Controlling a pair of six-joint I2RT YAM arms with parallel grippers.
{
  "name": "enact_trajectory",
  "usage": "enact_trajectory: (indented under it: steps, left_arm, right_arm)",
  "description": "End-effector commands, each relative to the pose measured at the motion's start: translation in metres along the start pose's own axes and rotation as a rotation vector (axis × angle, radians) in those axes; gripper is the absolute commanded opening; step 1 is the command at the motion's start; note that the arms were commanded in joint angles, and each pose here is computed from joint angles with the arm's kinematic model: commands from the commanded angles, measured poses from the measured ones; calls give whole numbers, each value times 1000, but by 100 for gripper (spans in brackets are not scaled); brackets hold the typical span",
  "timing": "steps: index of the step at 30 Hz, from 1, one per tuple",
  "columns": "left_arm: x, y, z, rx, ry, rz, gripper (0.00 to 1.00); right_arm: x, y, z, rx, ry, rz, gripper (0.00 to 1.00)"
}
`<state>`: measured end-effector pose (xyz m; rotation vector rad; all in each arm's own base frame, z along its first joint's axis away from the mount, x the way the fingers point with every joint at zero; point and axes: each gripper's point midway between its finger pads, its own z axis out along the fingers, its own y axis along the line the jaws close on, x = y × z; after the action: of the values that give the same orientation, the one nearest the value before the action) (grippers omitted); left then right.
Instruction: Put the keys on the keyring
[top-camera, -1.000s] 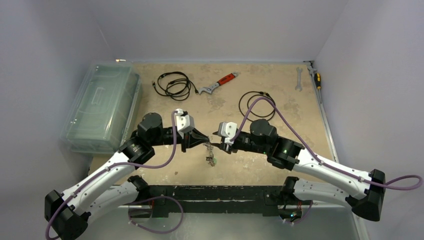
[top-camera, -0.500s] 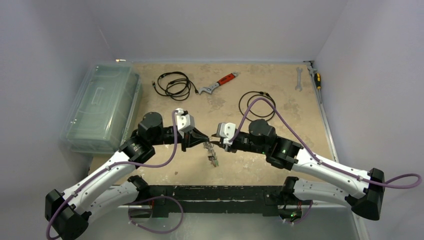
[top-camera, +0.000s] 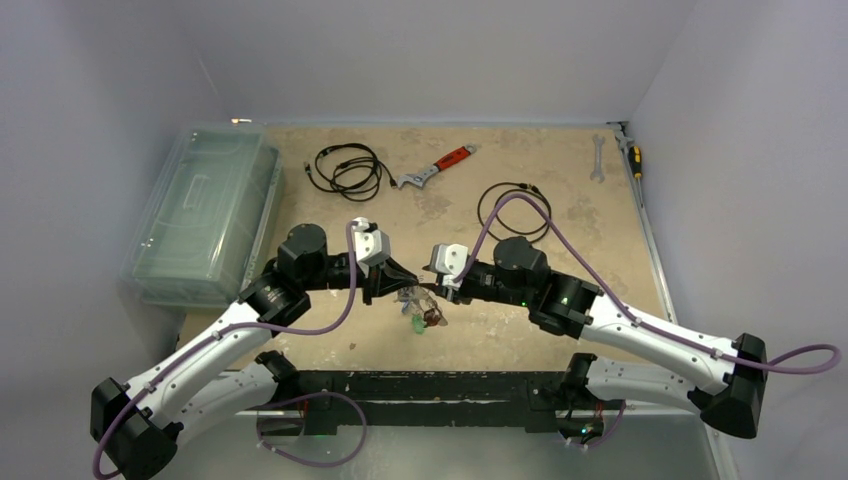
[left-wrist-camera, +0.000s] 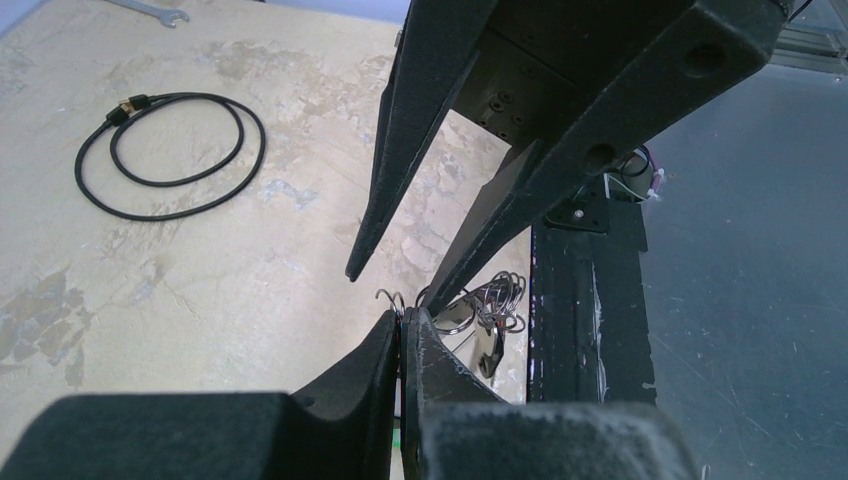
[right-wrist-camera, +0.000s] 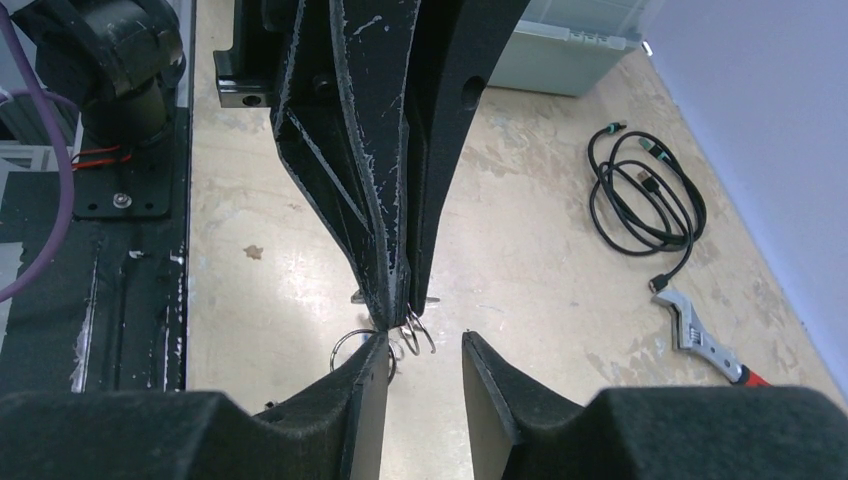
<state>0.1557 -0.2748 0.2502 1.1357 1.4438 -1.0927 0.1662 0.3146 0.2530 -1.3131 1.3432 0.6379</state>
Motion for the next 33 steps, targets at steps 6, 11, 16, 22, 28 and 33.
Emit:
enact_trajectory:
  steps: [6,11,16,22,28,33]
  left_arm:
    - [-35,-14,1,73,-84,81,0]
    - [-34,-15,1,81,-83,81,0]
    - [-34,-16,2,88,-82,79,0]
    - [-34,-17,2,92,-81,77,0]
    - [-34,-17,2,92,-83,76,0]
    - [-34,-18,2,97,-83,77,0]
  right_arm:
    - [-29,-10,4,15,-75,-19,33]
    - [-26,-8,7,7,-67,-15,30]
    - [-27,-7,10,-3,-73,-11,30]
    - [-25,-4,13,-18,-70,-5,32]
    - [-24,-1,16,-36,-67,0,32]
    - [-24,1,18,-49,-68,2,29]
